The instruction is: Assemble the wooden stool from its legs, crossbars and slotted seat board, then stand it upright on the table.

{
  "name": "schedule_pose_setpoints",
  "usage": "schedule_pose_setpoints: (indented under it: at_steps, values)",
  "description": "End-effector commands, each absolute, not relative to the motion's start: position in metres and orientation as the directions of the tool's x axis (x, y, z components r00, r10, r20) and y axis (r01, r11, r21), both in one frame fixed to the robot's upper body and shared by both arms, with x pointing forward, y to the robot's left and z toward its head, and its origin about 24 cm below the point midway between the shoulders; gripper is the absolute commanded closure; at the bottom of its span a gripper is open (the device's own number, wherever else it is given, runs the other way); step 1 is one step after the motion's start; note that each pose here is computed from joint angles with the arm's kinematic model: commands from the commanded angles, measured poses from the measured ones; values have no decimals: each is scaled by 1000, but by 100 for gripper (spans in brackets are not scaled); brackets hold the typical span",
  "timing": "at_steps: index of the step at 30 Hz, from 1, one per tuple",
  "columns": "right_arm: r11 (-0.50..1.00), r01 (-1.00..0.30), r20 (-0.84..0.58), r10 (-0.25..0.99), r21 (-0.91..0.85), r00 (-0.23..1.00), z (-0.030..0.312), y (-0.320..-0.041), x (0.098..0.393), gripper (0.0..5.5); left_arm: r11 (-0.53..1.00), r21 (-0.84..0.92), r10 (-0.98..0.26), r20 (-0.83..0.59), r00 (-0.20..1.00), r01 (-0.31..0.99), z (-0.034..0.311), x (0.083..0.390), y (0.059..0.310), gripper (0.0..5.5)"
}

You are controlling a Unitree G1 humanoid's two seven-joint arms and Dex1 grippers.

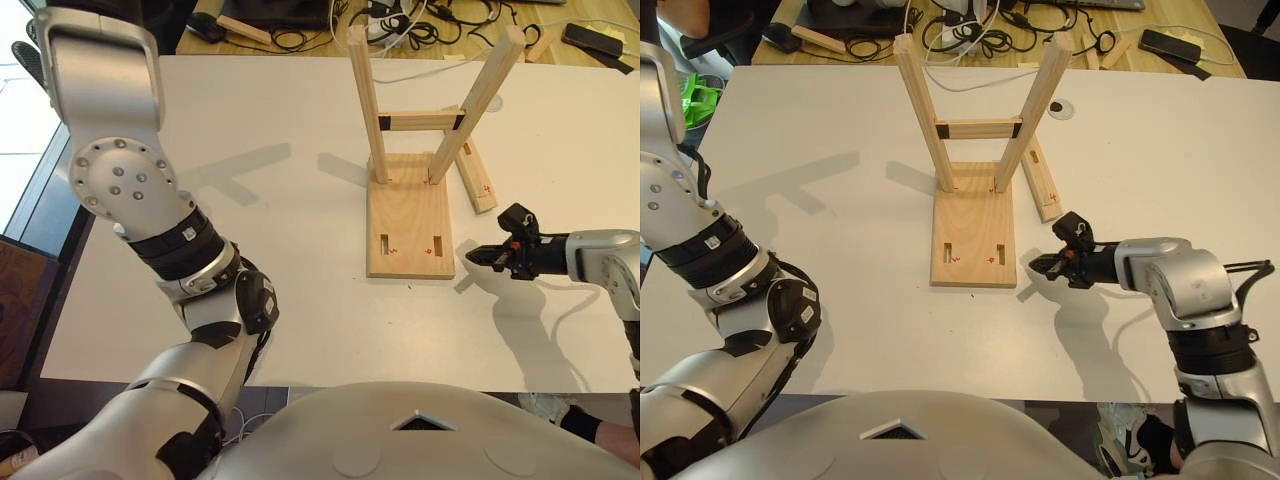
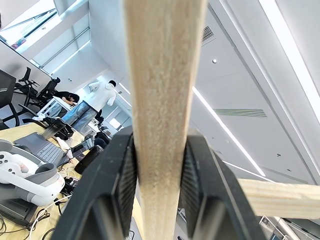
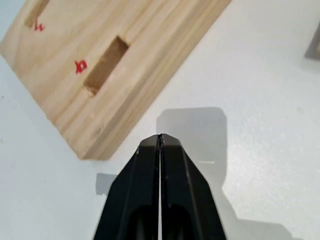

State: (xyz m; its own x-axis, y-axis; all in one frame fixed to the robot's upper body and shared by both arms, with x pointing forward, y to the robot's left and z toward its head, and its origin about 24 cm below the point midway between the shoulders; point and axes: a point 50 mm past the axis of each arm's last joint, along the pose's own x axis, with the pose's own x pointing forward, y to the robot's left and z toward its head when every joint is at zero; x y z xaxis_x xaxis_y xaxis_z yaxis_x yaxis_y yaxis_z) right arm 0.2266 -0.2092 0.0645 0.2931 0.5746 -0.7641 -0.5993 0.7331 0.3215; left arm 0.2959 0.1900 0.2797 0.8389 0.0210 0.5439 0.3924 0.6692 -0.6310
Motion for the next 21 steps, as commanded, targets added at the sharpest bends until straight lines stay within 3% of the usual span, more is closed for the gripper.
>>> schedule_pose_setpoints:
  at_steps: [1, 6, 10, 18, 21]
  values:
    - [743, -553, -761, 588, 376, 273, 73, -185, 233, 550, 686, -625, 27, 534, 845, 373, 280, 296, 192, 446]
    - [723, -530, -747, 625, 444, 228, 74, -155, 232, 550, 681, -635, 30, 524, 851, 366, 277, 296, 195, 446]
    - [728, -545, -729, 625, 416, 279, 73, -131, 245, 550, 680, -635, 22, 518, 855, 367, 276, 295, 196, 446]
    - [787, -525, -738, 558, 324, 379, 67, -120, 260, 550, 755, -558, -66, 459, 886, 345, 262, 301, 188, 446]
    - [780, -532, -718, 573, 330, 395, 73, -118, 263, 550, 790, -477, -159, 446, 881, 385, 260, 298, 181, 446]
